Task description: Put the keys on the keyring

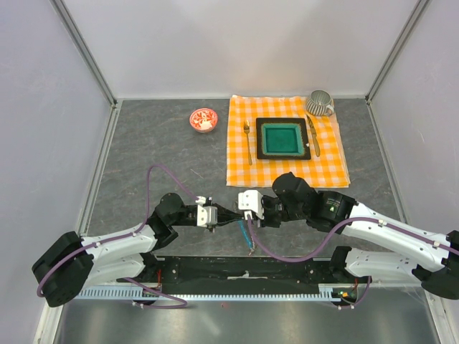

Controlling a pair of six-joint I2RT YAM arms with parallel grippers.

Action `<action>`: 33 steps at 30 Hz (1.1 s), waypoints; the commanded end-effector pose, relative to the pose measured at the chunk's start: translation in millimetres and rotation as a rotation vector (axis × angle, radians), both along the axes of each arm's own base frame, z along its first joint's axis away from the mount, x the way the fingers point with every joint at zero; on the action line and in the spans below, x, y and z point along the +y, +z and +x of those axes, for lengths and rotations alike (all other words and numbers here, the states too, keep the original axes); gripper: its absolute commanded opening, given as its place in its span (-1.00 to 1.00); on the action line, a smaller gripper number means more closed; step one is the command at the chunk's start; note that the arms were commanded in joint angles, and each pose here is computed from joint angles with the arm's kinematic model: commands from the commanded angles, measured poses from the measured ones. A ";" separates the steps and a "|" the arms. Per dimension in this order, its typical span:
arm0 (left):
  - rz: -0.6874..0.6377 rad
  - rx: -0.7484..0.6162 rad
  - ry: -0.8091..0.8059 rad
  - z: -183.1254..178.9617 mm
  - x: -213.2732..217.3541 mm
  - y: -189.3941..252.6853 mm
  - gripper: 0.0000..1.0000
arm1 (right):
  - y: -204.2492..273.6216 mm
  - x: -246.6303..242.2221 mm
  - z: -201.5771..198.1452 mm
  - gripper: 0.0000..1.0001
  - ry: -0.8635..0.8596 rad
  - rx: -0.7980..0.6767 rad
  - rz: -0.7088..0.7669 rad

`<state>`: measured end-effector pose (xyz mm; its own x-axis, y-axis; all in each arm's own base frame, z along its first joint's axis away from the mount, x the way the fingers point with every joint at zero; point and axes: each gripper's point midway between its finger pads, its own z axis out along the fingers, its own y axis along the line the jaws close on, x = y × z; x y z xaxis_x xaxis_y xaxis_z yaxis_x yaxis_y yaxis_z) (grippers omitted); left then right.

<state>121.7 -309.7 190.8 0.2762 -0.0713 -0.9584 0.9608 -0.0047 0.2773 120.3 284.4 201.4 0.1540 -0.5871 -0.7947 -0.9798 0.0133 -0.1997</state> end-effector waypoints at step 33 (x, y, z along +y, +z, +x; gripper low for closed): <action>-0.130 -0.069 0.084 11.2 4.2 38.7 -0.96 | 21.9 -1.4 15.7 -0.24 -0.133 -0.032 0.121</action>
<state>133.3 -307.1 198.8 0.2911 -0.0766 -0.9536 0.9554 0.0748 0.2856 134.6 273.6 218.1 0.1009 -0.5389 -0.8363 -0.9584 0.1730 -0.2271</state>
